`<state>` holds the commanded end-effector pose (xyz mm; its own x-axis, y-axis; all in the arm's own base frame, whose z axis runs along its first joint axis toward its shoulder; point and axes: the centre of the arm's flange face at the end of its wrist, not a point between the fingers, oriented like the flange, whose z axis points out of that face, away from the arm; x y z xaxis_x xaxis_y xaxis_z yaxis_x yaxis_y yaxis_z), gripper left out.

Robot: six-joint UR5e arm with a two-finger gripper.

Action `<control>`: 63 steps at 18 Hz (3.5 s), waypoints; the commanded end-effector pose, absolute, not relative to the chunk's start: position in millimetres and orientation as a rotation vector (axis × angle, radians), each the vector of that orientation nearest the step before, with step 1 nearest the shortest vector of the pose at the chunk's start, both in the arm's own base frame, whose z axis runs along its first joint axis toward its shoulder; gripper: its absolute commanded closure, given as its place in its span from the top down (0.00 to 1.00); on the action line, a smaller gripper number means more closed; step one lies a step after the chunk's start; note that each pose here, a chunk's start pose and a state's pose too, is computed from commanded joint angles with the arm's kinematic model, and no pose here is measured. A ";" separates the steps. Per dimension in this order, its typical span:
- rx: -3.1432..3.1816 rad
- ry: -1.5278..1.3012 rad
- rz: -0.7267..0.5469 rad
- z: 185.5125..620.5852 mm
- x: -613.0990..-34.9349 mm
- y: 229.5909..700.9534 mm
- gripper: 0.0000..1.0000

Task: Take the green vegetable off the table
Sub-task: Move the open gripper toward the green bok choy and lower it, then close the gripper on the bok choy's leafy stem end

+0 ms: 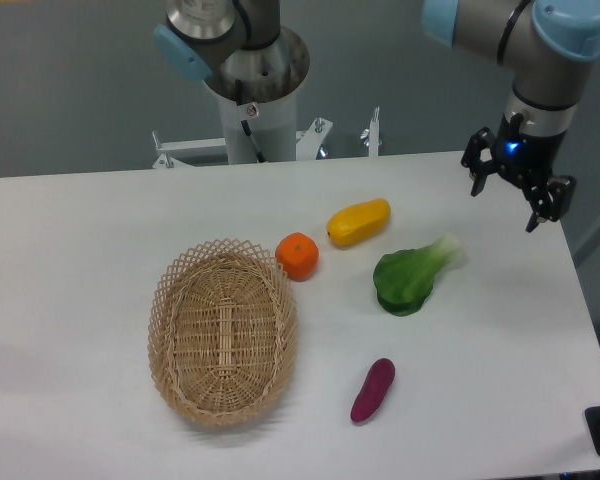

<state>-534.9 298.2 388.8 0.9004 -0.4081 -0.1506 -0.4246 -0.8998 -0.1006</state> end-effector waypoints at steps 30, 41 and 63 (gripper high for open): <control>-2.994 0.754 0.154 252.5 -507.7 268.0 1.00; -3.047 0.643 0.211 217.3 -491.3 291.8 1.00; -3.048 0.677 0.176 205.6 -491.4 296.9 0.39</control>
